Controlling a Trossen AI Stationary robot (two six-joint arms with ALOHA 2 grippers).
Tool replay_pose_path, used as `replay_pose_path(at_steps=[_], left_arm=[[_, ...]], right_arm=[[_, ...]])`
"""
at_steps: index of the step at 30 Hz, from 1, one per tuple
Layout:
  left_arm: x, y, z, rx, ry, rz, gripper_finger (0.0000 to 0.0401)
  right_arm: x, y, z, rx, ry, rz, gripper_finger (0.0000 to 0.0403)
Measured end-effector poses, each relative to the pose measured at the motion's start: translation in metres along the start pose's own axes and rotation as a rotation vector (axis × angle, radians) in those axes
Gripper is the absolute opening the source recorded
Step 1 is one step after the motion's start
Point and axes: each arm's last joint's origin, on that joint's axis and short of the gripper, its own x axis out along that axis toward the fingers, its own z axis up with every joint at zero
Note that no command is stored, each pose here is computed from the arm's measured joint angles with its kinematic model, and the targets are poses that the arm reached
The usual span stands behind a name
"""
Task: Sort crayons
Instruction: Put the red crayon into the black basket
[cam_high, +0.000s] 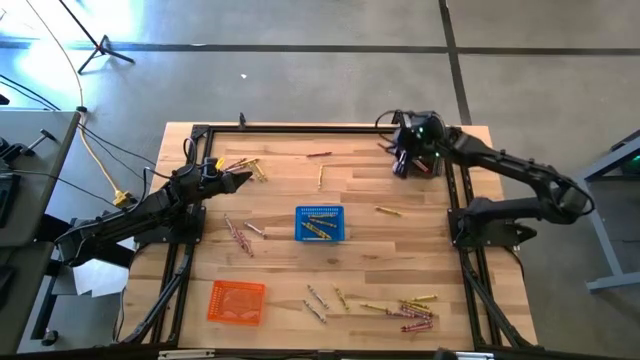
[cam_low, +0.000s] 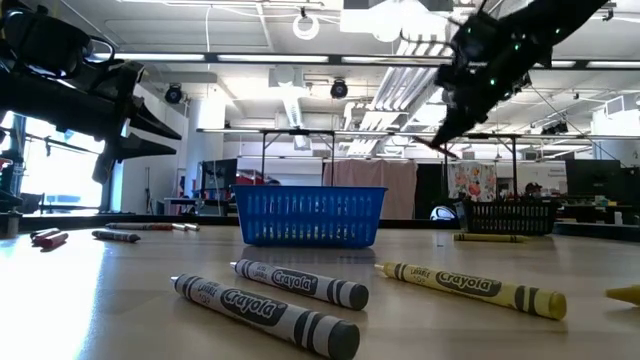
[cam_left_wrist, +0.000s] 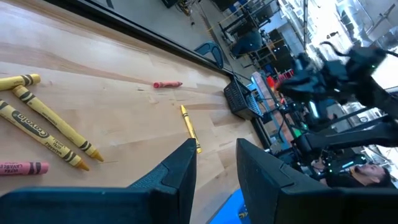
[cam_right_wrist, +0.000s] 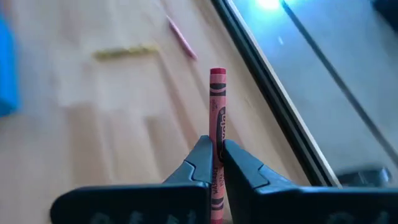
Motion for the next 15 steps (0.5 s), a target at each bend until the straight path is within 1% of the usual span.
replay_pose_path(at_steps=[3,6,11,15], left_arm=[[0.000,0.000,0.000,0.000,0.000,0.000,0.0101],[0.000,0.000,0.000,0.000,0.000,0.000,0.0101],[0.000,0.000,0.000,0.000,0.000,0.000,0.0101],[0.000,0.000,0.000,0.000,0.000,0.000,0.0101]], right_arm=[[0.008,-0.016,-0.011,0.059,0.069,-0.027,0.0008],[0.013,-0.027,-0.019,0.103,0.101,-0.044,0.0009],[0.019,-0.040,-0.029,0.311,0.148,-0.086,0.0009],[0.023,-0.044,-0.039,0.410,0.220,-0.088,0.0009]])
